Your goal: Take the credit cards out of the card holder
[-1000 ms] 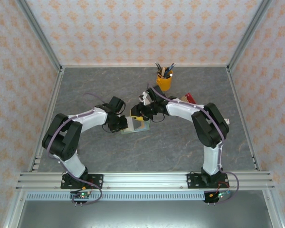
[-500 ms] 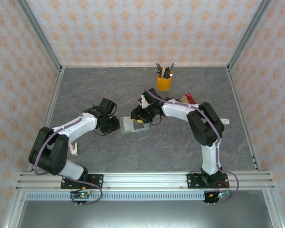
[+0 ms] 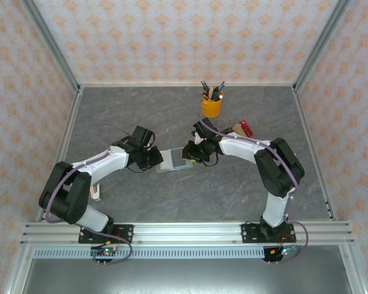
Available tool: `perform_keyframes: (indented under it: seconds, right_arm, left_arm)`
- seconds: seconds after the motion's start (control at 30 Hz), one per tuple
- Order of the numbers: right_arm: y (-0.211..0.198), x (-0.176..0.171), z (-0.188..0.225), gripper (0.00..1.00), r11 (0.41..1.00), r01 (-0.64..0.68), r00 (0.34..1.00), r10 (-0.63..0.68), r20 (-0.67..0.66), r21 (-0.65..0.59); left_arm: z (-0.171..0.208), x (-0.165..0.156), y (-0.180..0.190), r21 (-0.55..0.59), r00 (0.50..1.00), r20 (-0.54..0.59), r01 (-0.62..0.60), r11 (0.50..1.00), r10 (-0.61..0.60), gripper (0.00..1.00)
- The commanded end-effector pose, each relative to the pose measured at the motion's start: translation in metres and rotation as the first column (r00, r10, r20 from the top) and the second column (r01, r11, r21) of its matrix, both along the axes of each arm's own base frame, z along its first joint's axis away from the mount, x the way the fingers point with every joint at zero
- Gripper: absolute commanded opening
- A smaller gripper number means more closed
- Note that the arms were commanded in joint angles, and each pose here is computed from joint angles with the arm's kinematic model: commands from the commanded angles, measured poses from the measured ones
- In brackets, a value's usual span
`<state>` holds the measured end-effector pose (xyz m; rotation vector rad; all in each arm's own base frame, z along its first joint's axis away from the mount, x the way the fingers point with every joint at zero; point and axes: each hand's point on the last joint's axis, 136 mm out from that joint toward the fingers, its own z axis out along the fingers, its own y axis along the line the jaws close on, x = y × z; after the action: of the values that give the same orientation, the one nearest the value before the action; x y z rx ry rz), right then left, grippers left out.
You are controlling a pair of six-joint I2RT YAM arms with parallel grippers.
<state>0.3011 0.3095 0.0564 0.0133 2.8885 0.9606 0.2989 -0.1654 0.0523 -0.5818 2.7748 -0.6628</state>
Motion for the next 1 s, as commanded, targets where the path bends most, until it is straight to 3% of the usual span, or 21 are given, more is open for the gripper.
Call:
perform_keyframes:
  seconds: [0.0,0.43,0.77,0.97]
  right_arm:
    - [0.003,-0.003,-0.009,0.29,0.999,-0.026,0.999,0.025,-0.022,-0.028]
    - [0.006,-0.008,-0.026,0.33,0.997,-0.062,0.997,0.059,-0.054,-0.055]
    - [0.037,0.001,0.027,0.33,0.984,-0.113,0.993,0.109,0.039,0.135]
    - [0.055,0.000,0.033,0.34,0.970,-0.151,0.989,0.145,0.041,0.191]
  left_arm:
    - [-0.009,0.002,-0.003,-0.003,1.000,-0.022,-0.011,1.000,0.011,0.16]
    - [-0.047,-0.011,0.010,0.097,0.990,-0.140,-0.017,0.995,0.031,0.14]
    - [-0.057,-0.015,0.012,0.110,0.985,-0.170,-0.008,0.994,0.027,0.13]
    - [-0.052,-0.014,0.013,0.119,0.987,-0.161,-0.009,0.993,0.028,0.13]
